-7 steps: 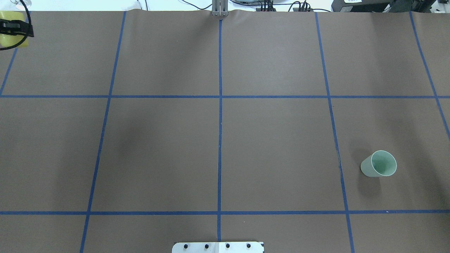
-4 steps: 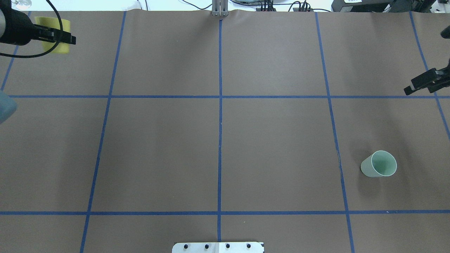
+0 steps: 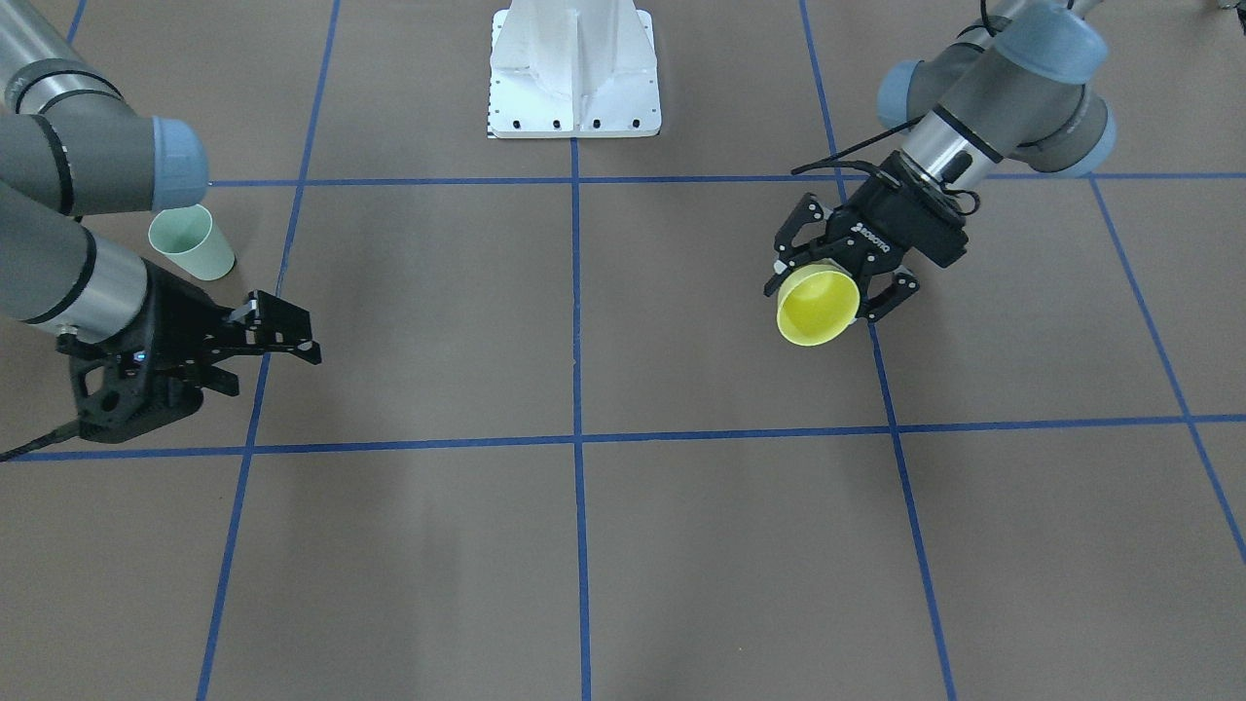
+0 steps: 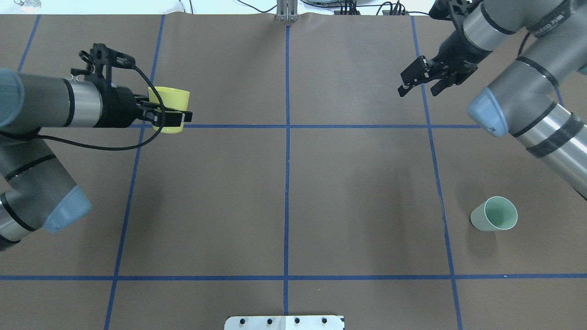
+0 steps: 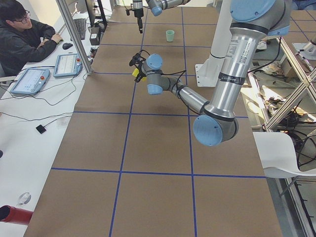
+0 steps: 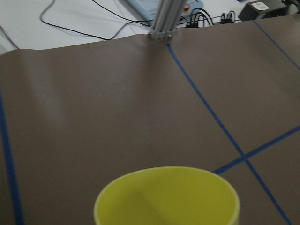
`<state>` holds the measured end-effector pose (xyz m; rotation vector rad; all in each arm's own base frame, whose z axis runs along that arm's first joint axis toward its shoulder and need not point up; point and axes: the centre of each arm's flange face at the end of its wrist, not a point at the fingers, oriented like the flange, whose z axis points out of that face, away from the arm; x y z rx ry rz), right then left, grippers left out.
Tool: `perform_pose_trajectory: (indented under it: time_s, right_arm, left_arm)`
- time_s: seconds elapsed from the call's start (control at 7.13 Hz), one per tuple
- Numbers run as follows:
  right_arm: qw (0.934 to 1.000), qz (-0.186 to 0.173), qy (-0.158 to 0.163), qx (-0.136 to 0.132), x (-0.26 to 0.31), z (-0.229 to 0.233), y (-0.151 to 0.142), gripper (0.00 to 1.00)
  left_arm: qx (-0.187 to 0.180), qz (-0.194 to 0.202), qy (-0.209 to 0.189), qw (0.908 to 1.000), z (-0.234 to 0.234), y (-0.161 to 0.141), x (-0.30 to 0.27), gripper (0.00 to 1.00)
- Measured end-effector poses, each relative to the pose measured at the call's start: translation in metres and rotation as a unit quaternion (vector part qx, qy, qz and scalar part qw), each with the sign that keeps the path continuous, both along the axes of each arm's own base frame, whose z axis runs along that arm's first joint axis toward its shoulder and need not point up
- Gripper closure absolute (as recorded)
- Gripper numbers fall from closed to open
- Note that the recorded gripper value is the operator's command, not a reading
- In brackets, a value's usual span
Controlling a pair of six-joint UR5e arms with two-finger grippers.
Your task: Transfer and stack yellow cup on green cup
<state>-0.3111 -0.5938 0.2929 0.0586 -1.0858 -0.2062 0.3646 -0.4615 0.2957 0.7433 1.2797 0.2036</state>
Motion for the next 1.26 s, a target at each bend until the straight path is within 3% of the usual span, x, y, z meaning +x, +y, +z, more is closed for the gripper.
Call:
perform_pose_trajectory:
  time_s: [0.42, 0.84, 1.26]
  right_arm:
    - [0.9986, -0.014, -0.030, -0.041, -0.081, -0.094, 0.031, 0.06]
    - [0.9971, -0.036, -0.034, -0.057, -0.112, -0.109, 0.047, 0.11]
    - [0.9930, -0.076, -0.040, -0.082, -0.135, -0.108, 0.059, 0.19]
  left_arm:
    - [0.000, -0.012, 0.073, 0.9972, -0.057, 0.074, 0.108, 1.00]
    - [0.007, 0.018, 0.100, 0.9948, -0.072, 0.100, 0.162, 1.00]
    - [0.035, 0.063, 0.116, 0.9906, -0.087, 0.114, 0.180, 1.00]
